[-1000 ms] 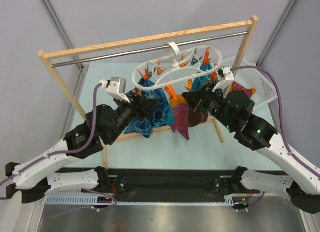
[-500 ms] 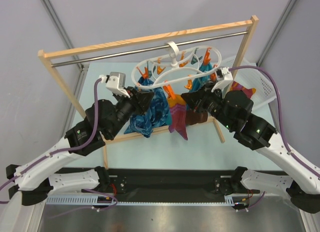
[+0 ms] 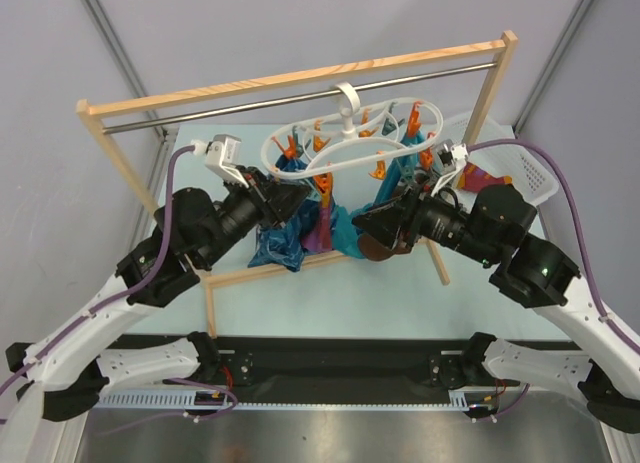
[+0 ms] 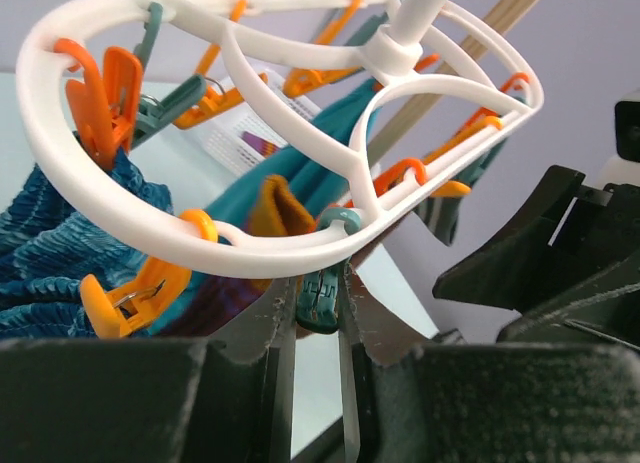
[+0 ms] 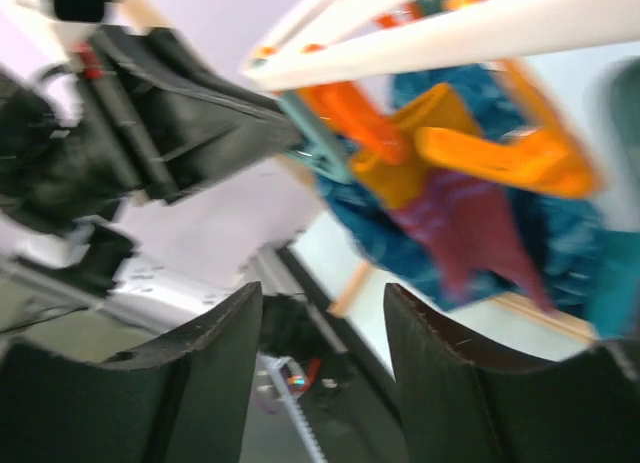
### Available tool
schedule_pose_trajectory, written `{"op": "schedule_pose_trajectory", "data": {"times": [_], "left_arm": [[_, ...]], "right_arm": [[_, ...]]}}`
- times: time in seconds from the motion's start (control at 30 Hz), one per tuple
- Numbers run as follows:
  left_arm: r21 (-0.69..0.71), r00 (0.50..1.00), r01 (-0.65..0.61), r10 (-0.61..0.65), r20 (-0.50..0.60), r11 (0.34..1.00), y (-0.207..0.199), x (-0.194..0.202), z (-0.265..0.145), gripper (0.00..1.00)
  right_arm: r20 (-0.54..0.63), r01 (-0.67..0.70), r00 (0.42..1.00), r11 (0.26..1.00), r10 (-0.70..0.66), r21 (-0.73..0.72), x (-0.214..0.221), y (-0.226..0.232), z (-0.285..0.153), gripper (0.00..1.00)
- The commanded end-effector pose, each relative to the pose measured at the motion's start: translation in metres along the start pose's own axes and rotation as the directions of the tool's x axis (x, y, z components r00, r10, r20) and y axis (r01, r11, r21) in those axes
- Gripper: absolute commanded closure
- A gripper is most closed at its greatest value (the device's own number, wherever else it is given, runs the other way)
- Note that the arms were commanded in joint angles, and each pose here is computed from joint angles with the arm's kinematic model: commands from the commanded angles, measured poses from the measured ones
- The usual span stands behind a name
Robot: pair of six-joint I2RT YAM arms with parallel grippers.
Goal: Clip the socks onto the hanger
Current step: Open the clamp at the hanger.
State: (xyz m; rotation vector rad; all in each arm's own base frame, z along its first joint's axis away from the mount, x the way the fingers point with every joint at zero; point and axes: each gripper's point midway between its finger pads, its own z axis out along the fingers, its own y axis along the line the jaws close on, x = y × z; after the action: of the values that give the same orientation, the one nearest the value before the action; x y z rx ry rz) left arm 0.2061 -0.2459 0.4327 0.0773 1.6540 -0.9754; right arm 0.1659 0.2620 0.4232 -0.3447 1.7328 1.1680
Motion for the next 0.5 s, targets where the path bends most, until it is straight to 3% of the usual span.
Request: {"op": "schedule_pose_trajectory", "data": {"times": [0.0,0.47], "left_arm": [[0.124,0.994,0.106,-0.105,-0.015,0.987,-0.027,-0.017,-0.018,0.96],[0.219,0.976,0.216,-0.207,-0.063,0.952,-0.045,-0.022,-0.040,0.94]], "right_arm": [[-0.061,-0.089,0.995,0.974,0.078,-0.207,0.007,0.042,0.008,0.44],[-0.005,-0.143,0.989,0.944,0.148,-0.296,0.001,0.053,0.045,0.46]]}}
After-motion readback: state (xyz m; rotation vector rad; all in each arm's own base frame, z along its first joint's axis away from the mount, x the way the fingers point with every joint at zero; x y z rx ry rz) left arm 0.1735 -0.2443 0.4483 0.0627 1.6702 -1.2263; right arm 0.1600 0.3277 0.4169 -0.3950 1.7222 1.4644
